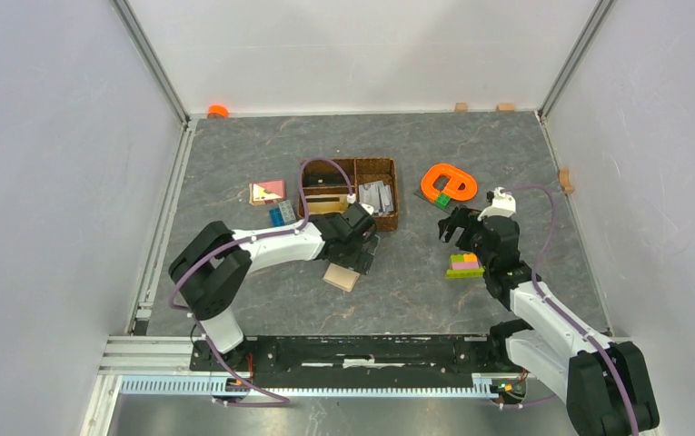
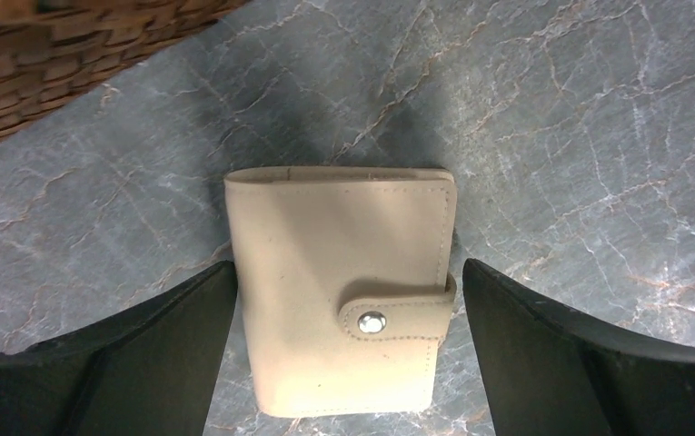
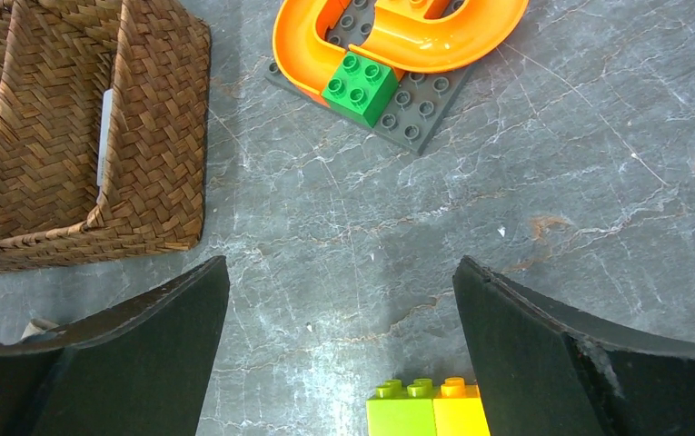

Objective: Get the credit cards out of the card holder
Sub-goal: Pick up the card holder from the center of the board.

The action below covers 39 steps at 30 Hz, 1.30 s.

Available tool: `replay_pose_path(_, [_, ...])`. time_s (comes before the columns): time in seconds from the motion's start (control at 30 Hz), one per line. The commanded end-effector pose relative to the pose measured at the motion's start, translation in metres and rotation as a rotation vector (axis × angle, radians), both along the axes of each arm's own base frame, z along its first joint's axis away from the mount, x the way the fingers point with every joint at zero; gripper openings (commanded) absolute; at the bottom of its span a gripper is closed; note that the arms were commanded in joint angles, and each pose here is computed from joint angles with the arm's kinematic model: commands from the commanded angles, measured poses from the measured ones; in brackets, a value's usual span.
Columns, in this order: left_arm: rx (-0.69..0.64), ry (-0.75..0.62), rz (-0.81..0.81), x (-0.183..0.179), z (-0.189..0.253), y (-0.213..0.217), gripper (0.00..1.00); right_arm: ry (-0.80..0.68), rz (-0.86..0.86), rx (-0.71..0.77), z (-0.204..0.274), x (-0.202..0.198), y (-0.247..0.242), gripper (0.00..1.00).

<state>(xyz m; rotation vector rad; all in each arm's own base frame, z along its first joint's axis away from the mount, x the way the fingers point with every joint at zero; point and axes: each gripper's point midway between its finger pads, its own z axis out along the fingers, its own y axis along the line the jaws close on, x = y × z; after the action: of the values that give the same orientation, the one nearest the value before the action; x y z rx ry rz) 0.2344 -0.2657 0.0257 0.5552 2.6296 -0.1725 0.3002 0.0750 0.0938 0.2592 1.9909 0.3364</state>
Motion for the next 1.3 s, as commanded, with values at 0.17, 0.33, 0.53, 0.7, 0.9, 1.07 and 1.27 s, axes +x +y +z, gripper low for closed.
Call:
replay_pose_path(0.17, [-0.092,0.067,0.006,0.006,-0.008,-0.01,0.97,-0.107,0.049,0.025,0.029,0.009,0.009,0.98])
replay_pose_path(0.33, [-0.209,0.123,0.052,0.014,-0.013,-0.011,0.81,-0.115,0.17,0.055,0.028,0.008,0.031,0.98])
replay_pose_path(0.53, [-0.337,0.057,0.048,0.019,0.011,-0.016,0.64,-0.123,0.353,0.113,0.029,0.003,0.067,0.94])
replay_pose_path(0.7, [-0.432,-0.034,0.06,0.023,0.039,-0.014,0.63,-0.132,0.497,0.109,0.034,-0.002,0.099,0.94])
replay_pose_path(0.9, [-0.558,-0.111,0.124,0.03,0.066,0.002,0.6,-0.204,0.701,0.108,0.048,-0.022,0.145,0.93])
replay_pose_path(1.07, [-0.753,-0.12,0.123,0.029,0.087,0.001,0.56,-0.267,0.857,0.141,0.059,-0.042,0.177,0.98])
replay_pose_path(1.27, [-0.906,-0.148,0.049,0.02,0.113,-0.009,0.53,-0.29,0.961,0.112,0.056,-0.061,0.209,0.98])
